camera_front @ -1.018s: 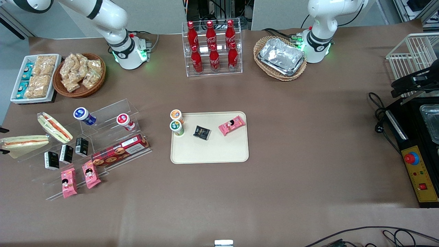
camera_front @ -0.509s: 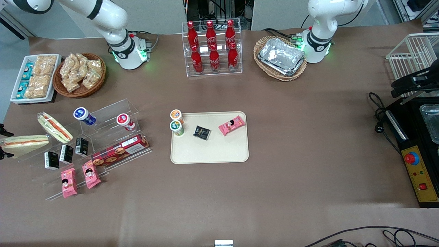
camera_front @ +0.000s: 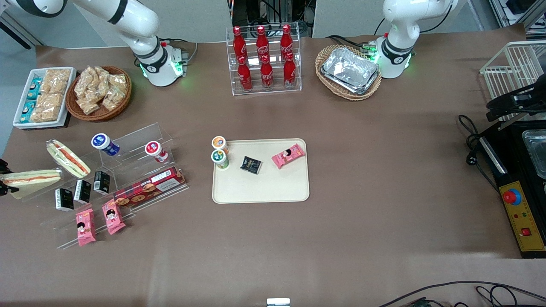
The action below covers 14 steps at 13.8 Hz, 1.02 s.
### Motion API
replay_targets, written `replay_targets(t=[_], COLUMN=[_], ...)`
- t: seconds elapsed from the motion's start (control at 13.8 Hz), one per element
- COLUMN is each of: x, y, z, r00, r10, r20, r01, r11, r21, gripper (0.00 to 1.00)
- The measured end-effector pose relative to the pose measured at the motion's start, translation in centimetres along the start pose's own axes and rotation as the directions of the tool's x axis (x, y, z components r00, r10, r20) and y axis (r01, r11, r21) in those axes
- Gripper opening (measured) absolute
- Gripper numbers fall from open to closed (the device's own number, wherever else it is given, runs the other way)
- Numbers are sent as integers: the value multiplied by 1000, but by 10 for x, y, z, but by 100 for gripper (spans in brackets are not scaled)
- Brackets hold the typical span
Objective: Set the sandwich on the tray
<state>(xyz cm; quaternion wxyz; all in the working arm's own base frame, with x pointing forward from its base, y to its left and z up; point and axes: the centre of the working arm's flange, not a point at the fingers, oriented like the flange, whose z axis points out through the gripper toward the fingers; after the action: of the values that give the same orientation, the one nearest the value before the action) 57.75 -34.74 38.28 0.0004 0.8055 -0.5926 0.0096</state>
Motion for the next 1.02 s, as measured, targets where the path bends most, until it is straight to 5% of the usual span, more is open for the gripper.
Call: replay_targets(t=[0.07,0.58,0.8,1.02], x=[0,-6,-11,-23], y=[-1,-8,-3,-6], z=[0,-31,-75,-114], r00=[1000,996,990,990], r10=[-7,-66,-105,-121], r20=[-8,-54,-91,-72], r01=[7,67,110,125], r11=[1000,997,993,991], r21=[-6,23,52,54], gripper=[42,20,20,19])
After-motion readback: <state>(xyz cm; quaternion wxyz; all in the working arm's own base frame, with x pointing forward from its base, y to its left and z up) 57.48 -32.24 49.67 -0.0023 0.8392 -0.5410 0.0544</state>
